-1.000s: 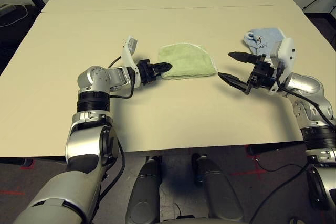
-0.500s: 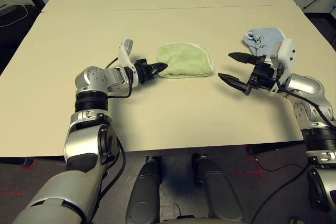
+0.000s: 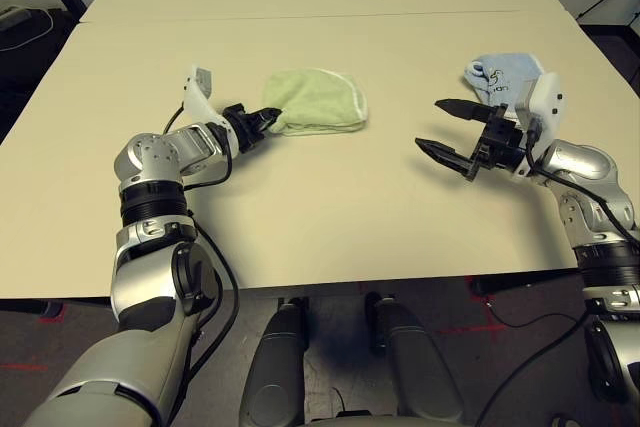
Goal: Fold the towel and set it aside.
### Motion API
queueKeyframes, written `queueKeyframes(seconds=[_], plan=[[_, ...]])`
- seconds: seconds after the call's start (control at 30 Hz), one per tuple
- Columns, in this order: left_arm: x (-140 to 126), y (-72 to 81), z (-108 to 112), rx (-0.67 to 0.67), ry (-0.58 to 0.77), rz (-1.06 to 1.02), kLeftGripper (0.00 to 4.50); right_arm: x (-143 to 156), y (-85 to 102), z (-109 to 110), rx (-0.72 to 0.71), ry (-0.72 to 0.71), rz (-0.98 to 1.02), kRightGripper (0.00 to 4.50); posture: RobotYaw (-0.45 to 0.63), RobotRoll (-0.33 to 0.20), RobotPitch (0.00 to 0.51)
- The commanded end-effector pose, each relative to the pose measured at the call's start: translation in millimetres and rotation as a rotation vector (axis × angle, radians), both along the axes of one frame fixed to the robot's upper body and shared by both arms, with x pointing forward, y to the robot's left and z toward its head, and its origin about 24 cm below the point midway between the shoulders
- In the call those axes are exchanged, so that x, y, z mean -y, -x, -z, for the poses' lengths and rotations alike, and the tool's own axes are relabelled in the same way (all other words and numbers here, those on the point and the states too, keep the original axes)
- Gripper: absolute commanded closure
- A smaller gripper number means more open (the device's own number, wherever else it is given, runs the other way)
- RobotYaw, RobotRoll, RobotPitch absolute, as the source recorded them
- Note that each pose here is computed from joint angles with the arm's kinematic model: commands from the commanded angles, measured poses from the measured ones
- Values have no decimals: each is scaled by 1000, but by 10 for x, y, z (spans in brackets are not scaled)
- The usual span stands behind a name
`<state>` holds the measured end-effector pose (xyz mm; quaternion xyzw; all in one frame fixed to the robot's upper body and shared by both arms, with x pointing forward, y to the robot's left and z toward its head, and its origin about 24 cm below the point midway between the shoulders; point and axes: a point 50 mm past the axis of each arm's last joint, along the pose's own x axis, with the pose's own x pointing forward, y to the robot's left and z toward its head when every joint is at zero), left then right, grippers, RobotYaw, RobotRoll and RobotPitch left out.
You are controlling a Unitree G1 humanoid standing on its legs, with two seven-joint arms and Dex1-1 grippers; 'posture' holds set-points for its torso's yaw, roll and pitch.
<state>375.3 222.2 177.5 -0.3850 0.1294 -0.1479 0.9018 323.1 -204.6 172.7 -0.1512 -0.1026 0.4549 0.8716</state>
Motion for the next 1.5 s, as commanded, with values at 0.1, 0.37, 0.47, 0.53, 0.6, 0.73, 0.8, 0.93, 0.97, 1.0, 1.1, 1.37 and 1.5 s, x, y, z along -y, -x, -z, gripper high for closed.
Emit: queueKeyframes(seconds=[0.1, 0.37, 0.47, 0.53, 0.6, 0.73, 0.8, 0.93, 0.97, 1.0, 1.1, 1.37, 1.5], plan=[[-251, 67, -50, 69, -10, -179, 4461, -7, -12, 33, -11, 8, 4, 0, 101, 0, 191], [-498, 198, -87, 98, -18, -305, 4461, -38, -65, -7, -4, -1, -6, 0, 115, 0, 193], [-612, 256, -106, 114, -31, -382, 4461, -73, -85, -9, -1, -1, -18, 0, 134, 0, 195], [-677, 293, -104, 118, -42, -430, 4461, -93, -91, -8, 0, -1, -25, 0, 138, 0, 195], [-718, 321, -102, 124, -52, -462, 4461, -102, -94, -7, 1, -2, -30, 0, 142, 0, 196], [-807, 363, -118, 134, -51, -546, 4461, -103, -99, -9, 1, -1, -35, 0, 144, 0, 193], [-855, 379, -141, 146, -34, -604, 4461, -104, -103, -13, 3, 0, -35, 0, 143, 0, 193], [-920, 411, -136, 160, -12, -709, 4461, -107, -106, -16, 5, 0, -36, 0, 143, 0, 190], [-929, 419, -127, 161, -6, -726, 4461, -106, -106, -16, 6, 0, -36, 0, 142, 0, 190], [-936, 426, -116, 161, 3, -743, 4461, -105, -105, -16, 7, 1, -36, 0, 140, 0, 189], [-935, 446, -76, 157, 41, -777, 4461, -99, -103, -21, 10, 3, -34, 0, 133, 0, 185], [-786, 504, 66, 100, 82, -751, 4461, -72, -108, -44, 19, 11, -28, 0, 125, 0, 179], [-746, 553, 131, 77, 82, -744, 4461, -70, -111, -50, 22, 13, -27, 0, 126, 0, 179]])
